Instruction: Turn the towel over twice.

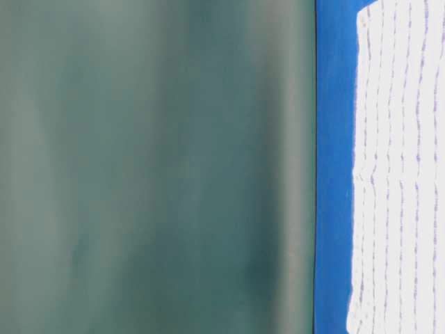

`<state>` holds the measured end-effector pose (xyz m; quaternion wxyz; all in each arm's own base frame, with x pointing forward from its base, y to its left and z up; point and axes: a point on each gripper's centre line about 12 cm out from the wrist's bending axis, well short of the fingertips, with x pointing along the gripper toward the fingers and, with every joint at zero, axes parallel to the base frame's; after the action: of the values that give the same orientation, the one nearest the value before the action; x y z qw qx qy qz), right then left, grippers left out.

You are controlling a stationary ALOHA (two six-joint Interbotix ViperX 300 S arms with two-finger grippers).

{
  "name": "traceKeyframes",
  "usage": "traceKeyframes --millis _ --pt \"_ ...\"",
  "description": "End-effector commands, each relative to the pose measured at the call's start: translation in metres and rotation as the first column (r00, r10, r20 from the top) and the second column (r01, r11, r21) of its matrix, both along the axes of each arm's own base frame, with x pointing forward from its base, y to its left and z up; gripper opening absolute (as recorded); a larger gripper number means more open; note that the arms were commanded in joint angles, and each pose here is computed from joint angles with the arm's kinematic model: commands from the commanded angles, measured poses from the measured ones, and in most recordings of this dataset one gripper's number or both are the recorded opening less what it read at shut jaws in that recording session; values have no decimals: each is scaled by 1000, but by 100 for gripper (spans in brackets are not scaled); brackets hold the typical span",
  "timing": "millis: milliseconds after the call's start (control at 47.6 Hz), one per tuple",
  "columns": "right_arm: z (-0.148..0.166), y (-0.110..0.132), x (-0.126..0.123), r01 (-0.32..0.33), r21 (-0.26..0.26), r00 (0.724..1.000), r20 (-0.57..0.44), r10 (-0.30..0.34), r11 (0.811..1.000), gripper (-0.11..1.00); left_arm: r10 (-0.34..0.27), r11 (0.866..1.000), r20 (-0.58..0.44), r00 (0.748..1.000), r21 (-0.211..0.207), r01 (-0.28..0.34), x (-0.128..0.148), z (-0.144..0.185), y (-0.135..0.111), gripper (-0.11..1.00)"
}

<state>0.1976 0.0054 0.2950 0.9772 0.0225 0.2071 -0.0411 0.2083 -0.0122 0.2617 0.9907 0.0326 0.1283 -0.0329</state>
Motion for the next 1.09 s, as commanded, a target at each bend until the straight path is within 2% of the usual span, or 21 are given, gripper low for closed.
traceKeyframes --millis 0,273,420,672,1071 --pt "6 -4 -11 8 -9 999 45 -7 1000 61 17 1000 35 999 -2 -17 -10 6 4 69" --pt "-25 -12 -43 34 16 995 91 -36 999 61 29 1000 108 994 -12 -28 -47 -12 7 69" --pt "-45 -16 -48 59 40 994 93 -63 997 61 28 1000 111 993 -16 -27 -56 -26 7 69" --pt "-78 -16 -50 60 80 994 87 -67 995 58 30 999 118 993 -19 -28 -60 -43 7 69" --pt "-79 -15 -49 55 89 994 93 -63 995 58 31 999 118 993 -21 -28 -61 -45 7 69"
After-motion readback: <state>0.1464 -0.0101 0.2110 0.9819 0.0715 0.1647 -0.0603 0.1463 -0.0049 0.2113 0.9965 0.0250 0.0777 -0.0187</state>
